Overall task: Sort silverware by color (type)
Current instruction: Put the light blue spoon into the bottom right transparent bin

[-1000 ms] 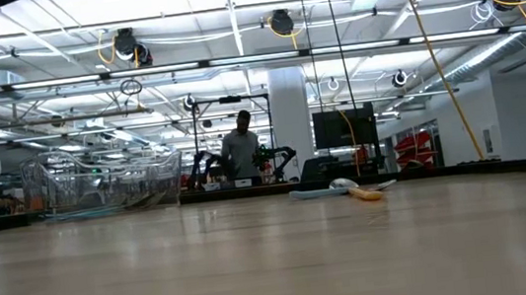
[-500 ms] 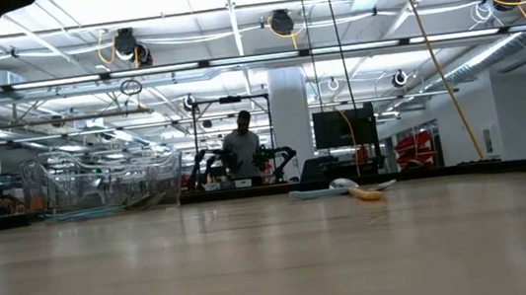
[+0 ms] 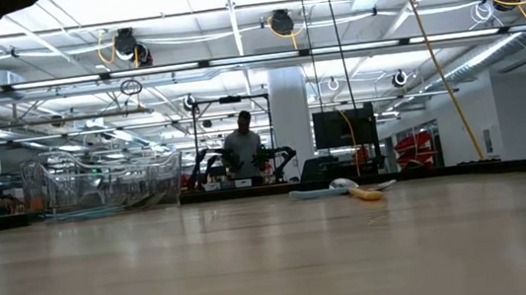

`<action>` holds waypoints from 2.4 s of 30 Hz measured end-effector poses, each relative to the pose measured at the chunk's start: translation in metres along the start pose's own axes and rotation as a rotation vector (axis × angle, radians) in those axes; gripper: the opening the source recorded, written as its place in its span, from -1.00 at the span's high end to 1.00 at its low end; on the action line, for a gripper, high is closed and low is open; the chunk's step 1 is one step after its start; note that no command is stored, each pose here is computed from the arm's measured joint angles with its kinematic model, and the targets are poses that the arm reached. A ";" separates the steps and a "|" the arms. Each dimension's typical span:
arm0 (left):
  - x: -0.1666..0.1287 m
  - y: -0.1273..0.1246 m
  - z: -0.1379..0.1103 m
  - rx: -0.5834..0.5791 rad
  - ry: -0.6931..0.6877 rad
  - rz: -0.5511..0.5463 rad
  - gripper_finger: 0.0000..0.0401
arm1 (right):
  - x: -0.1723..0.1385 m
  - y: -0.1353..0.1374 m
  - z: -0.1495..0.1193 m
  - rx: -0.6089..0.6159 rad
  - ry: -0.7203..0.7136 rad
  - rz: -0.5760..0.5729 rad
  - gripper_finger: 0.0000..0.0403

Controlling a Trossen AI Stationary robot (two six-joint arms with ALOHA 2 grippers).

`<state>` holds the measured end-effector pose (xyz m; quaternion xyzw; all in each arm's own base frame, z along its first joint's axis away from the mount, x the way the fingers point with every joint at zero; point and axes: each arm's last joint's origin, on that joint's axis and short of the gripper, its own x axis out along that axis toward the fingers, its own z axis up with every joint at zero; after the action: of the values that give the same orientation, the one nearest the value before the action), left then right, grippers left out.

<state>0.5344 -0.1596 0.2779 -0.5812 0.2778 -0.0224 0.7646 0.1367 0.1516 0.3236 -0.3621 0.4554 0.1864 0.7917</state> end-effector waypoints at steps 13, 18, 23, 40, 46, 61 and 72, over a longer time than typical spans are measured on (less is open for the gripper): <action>0.000 0.001 0.007 0.038 -0.165 0.026 0.44 | -0.001 0.003 0.001 0.121 -0.010 0.057 0.72; -0.001 -0.006 0.010 0.123 -0.272 -0.010 0.41 | -0.002 0.006 0.001 0.176 -0.004 0.157 0.72; -0.002 -0.007 0.012 0.191 -0.325 0.000 0.41 | -0.003 0.010 0.001 0.261 0.014 0.243 0.72; -0.018 -0.020 -0.015 0.370 -0.391 0.150 0.41 | -0.010 0.029 -0.001 0.349 0.047 0.346 0.72; -0.016 -0.024 -0.034 0.371 -0.365 0.132 0.41 | 0.008 0.041 -0.007 0.353 0.080 0.342 0.72; -0.017 -0.034 -0.069 0.375 -0.332 0.082 0.41 | 0.055 0.064 -0.026 0.348 0.120 0.334 0.69; -0.017 -0.034 -0.068 0.373 -0.334 0.083 0.41 | 0.079 0.077 -0.036 0.359 0.094 0.392 0.68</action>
<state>0.4990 -0.2241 0.3033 -0.4136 0.1625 0.0545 0.8942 0.1083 0.1740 0.2133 -0.1288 0.5790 0.2353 0.7699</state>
